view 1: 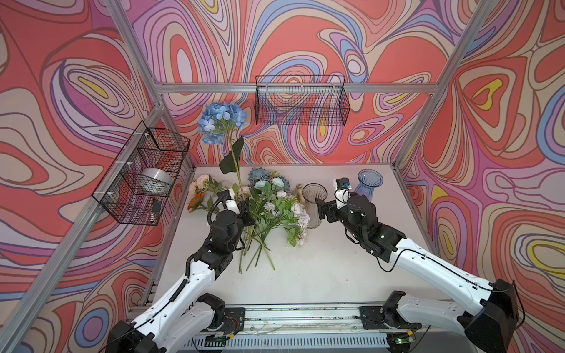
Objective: Arrange the flowers into the vase
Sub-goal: 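Lift the blue hydrangea with the left gripper toward the right gripper, then grasp the hydrangea stem with the right gripper above the left gripper, then lower the hydrangea into the clear vase with the right gripper while the left withdraws, then grasp another stem in the bunch with the left gripper while the right holds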
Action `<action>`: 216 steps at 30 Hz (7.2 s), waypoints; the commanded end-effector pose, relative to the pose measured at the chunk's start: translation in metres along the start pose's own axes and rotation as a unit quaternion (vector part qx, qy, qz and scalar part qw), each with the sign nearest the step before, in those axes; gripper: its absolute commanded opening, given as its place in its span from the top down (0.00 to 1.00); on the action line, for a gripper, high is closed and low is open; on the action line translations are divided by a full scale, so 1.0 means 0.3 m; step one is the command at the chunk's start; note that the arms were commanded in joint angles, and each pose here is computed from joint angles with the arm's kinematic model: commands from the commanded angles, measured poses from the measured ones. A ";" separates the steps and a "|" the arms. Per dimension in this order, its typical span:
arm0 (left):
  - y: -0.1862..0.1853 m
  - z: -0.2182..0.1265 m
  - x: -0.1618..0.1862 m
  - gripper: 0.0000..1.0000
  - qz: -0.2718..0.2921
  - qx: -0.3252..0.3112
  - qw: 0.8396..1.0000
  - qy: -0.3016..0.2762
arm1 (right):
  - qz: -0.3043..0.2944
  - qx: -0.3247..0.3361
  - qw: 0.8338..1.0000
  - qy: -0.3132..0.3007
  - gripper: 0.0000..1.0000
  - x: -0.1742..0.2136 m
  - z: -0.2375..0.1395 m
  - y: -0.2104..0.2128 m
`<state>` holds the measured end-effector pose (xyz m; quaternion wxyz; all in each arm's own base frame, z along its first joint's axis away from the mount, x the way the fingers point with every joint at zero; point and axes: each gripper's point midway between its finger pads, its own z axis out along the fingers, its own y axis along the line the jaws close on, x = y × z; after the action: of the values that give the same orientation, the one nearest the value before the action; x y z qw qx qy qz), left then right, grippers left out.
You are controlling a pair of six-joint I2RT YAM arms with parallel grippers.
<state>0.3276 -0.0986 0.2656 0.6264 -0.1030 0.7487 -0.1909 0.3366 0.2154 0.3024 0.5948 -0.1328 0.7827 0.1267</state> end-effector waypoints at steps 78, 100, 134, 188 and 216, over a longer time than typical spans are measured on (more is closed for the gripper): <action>-0.505 0.000 0.009 0.04 0.045 0.252 0.966 -0.043 | -0.015 -0.236 0.968 -0.089 1.00 -0.404 -0.051 0.243; 0.045 0.020 0.130 0.04 -0.085 0.018 0.996 0.006 | -0.049 -0.083 0.994 -0.054 1.00 -0.245 0.161 0.086; 0.149 -0.049 0.248 0.06 -0.085 -0.067 0.989 0.100 | -0.026 -0.031 0.993 0.111 0.49 0.120 0.214 0.013; 0.044 0.118 0.685 0.55 0.322 -0.055 0.854 0.405 | 0.046 -0.008 0.999 0.003 0.02 -0.055 0.095 -0.071; -0.103 0.133 0.706 1.00 0.182 0.002 0.883 0.432 | 0.044 0.012 0.999 -0.011 0.02 -0.064 0.060 -0.102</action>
<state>0.3192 -0.2088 0.0636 0.2439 0.1659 0.9534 -0.0632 0.3721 0.2017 0.3052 0.5852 -0.0991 0.7913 0.1472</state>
